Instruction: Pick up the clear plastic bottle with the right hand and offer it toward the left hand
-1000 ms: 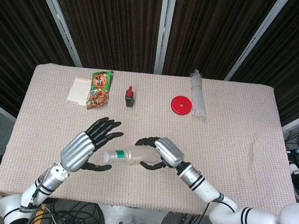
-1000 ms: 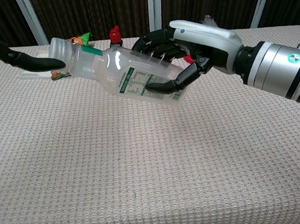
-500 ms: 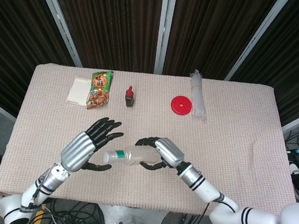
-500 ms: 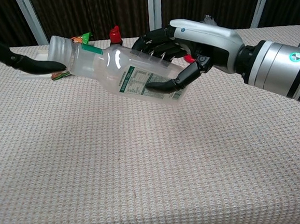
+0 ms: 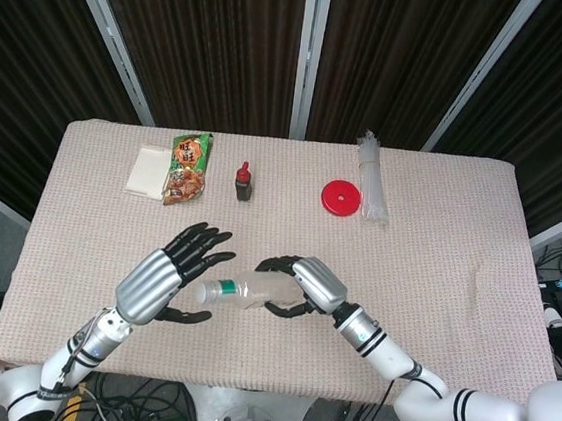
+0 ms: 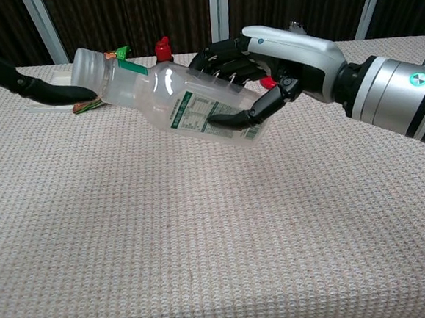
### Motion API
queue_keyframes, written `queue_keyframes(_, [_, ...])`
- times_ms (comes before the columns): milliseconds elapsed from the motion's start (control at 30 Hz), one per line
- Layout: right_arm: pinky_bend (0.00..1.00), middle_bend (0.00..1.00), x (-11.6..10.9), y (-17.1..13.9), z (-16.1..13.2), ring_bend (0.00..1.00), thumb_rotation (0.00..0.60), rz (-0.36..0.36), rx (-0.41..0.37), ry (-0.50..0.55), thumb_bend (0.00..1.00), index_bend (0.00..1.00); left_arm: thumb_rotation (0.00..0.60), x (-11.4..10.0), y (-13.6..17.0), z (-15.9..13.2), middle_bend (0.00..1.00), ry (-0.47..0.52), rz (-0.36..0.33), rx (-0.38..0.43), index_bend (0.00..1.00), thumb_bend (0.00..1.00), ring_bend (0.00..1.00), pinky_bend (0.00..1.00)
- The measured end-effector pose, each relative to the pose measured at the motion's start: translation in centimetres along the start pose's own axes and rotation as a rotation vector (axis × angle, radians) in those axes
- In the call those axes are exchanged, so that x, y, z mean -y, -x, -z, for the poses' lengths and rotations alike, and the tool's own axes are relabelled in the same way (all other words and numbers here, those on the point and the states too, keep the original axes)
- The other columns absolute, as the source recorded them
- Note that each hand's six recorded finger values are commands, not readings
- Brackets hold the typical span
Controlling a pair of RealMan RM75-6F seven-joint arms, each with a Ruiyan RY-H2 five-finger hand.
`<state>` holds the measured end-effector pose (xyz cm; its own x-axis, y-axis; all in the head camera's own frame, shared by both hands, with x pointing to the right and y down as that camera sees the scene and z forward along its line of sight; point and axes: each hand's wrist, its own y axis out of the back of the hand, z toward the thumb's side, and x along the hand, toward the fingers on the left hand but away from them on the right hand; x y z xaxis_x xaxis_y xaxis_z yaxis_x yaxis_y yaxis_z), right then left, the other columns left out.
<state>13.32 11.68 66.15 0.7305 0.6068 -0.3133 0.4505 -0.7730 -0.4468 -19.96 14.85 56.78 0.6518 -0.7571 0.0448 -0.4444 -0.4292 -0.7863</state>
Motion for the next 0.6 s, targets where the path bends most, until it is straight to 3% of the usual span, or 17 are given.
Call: queue_keyframes(600, [0.49, 0.51, 0.4, 0.03, 0.16, 0.36, 0.6, -0.021, 0.011, -0.005, 0.46, 0.57, 0.6, -0.08, -0.47, -0.41, 0.01, -0.054, -0.022, 0.014, 0.14, 0.08, 0.0, 0.0])
